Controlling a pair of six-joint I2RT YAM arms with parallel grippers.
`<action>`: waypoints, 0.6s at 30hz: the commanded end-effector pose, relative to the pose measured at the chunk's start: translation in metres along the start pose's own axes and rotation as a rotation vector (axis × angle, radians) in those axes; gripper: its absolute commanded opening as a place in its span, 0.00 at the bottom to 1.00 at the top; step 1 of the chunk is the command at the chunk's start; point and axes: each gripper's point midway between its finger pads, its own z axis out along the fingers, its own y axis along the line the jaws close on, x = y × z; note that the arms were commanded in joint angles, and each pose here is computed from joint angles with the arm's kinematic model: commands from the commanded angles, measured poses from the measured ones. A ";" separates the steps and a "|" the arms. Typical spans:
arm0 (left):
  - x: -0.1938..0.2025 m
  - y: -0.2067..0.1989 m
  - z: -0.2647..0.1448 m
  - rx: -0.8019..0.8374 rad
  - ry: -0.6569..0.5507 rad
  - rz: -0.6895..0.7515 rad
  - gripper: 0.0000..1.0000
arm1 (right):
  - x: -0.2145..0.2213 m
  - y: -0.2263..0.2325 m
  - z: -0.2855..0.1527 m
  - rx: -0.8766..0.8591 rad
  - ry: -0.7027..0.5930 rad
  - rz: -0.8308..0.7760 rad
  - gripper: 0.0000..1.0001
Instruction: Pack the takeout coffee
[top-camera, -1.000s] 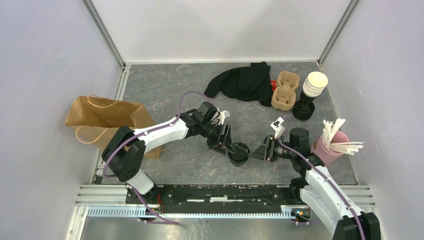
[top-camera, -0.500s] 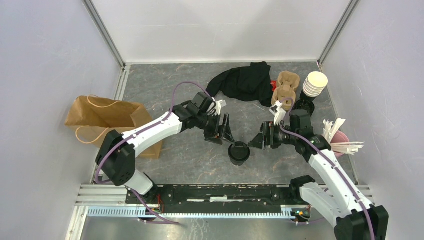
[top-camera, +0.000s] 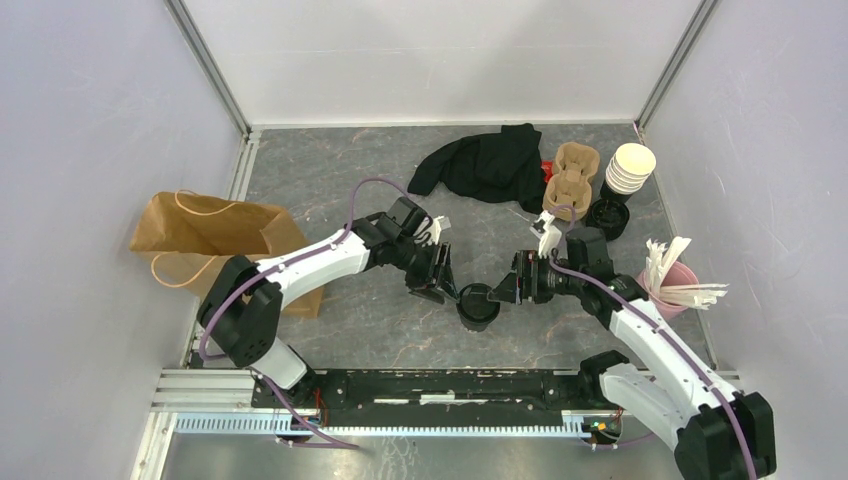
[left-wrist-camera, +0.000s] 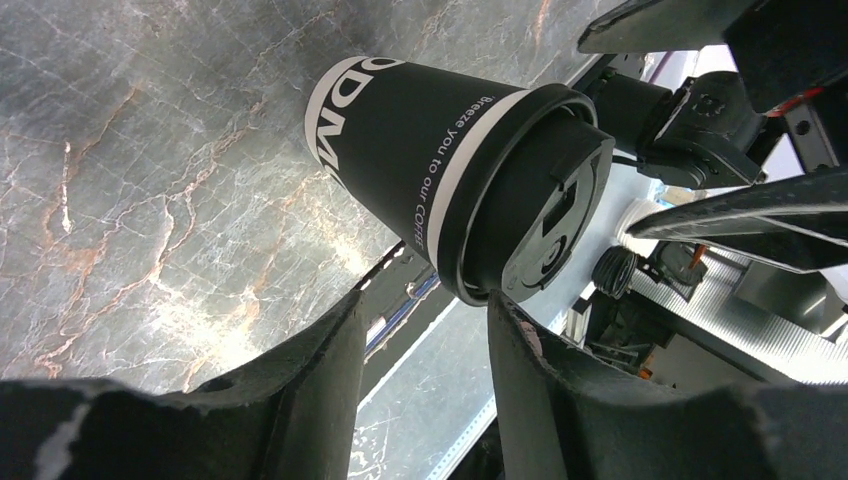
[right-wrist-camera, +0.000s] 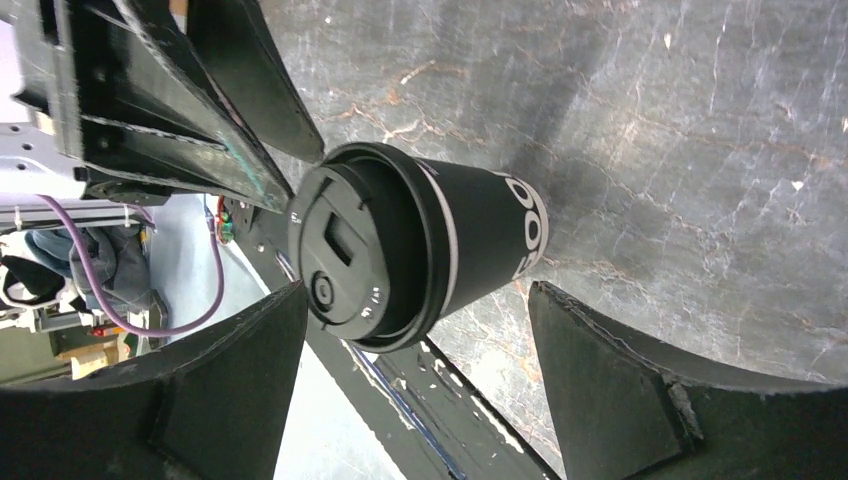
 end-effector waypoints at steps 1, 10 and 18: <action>0.000 -0.001 0.007 0.033 0.023 0.008 0.53 | -0.002 -0.001 0.007 -0.026 -0.030 0.003 0.87; 0.011 0.035 0.019 -0.098 0.076 -0.033 0.46 | 0.022 -0.023 0.021 -0.015 -0.021 0.056 0.82; 0.056 0.116 0.031 -0.328 0.149 -0.087 0.41 | 0.100 -0.083 0.030 0.117 0.056 0.157 0.78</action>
